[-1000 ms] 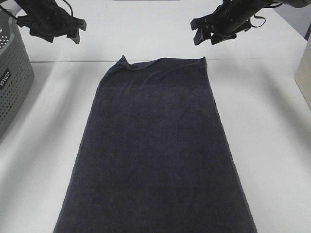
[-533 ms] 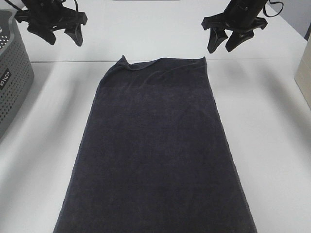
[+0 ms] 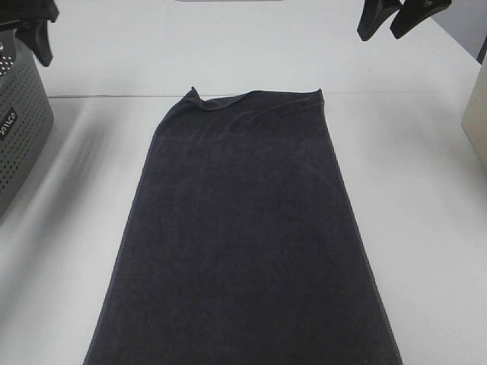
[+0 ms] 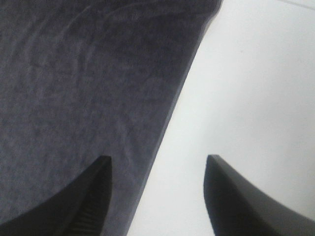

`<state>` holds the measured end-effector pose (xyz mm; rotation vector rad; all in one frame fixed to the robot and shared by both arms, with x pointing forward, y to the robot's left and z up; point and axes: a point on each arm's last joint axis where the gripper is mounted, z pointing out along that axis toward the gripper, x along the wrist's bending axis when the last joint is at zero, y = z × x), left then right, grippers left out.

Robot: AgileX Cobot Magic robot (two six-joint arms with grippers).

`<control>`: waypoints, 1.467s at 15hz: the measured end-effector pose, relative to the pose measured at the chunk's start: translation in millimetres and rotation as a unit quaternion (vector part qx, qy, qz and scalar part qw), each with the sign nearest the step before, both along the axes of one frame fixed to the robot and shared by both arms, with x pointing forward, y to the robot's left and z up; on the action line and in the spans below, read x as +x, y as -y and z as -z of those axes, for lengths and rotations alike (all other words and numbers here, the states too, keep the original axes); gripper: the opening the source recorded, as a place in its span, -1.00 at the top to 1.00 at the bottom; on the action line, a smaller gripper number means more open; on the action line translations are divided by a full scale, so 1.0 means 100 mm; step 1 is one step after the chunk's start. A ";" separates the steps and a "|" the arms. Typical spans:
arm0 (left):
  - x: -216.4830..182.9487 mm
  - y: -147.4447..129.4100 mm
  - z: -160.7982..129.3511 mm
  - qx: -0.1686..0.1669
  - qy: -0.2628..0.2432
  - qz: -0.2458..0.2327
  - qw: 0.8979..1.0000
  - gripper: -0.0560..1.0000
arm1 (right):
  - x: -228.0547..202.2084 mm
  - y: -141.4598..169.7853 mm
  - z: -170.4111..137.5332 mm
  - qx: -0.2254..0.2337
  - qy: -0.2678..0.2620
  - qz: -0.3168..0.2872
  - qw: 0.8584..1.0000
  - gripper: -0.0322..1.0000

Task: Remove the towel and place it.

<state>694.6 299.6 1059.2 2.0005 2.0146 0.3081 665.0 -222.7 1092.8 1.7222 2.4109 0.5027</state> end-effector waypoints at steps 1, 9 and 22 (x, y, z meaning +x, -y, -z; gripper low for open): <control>-0.21 -0.15 -0.05 0.000 -0.015 -0.017 1.000 -0.43 | -0.18 0.03 -0.05 0.000 -0.010 0.003 1.000 -0.13; -1.92 -0.44 -0.59 0.011 0.027 -0.083 0.996 -0.43 | -1.73 0.25 0.07 -0.003 -0.105 0.052 0.993 -0.13; -3.96 -0.07 -0.20 0.011 0.128 -0.080 0.988 -0.43 | -3.58 0.55 0.53 0.005 0.006 0.055 0.998 -0.13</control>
